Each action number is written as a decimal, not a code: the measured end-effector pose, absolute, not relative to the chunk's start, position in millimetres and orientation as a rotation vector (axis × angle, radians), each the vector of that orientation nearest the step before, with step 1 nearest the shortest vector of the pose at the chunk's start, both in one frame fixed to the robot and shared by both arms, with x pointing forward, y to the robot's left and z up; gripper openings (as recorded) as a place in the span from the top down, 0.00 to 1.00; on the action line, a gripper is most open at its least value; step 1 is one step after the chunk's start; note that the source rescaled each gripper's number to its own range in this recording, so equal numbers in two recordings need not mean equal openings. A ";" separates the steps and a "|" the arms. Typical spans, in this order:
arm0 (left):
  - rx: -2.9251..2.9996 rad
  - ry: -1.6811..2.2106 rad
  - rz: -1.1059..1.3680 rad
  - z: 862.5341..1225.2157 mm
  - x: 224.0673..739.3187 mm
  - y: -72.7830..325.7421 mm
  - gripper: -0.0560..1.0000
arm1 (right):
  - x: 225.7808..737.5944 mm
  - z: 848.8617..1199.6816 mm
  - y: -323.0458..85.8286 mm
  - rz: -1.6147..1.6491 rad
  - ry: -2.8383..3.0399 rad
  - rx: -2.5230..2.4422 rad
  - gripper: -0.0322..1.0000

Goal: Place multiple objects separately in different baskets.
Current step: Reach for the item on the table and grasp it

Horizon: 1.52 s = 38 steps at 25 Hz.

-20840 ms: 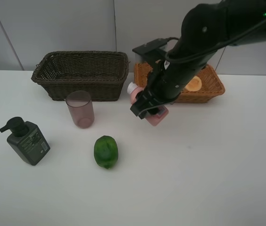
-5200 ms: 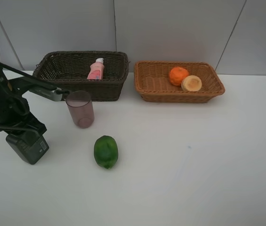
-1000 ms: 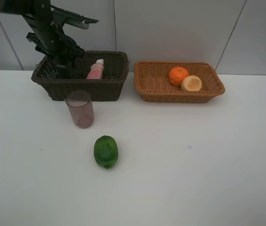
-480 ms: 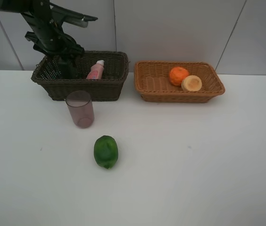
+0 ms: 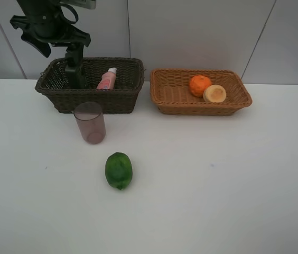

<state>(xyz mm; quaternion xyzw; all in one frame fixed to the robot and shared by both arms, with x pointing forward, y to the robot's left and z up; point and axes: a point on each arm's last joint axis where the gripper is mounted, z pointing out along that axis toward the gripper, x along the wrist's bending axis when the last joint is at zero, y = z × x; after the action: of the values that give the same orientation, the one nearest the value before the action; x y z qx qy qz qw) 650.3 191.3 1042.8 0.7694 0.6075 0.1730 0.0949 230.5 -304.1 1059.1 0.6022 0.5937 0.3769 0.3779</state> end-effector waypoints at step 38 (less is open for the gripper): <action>2.956 1.418 0.099 979.5 571.7 99.8 0.01 | 230.5 1059.1 -304.1 0.963 1.517 1.539 0.28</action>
<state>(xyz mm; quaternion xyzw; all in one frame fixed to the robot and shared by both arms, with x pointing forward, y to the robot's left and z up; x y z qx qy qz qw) 571.7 99.8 979.5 0.8991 0.4312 0.0301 -0.0691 230.5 -304.1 1059.1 0.6022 0.5937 0.3769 0.3779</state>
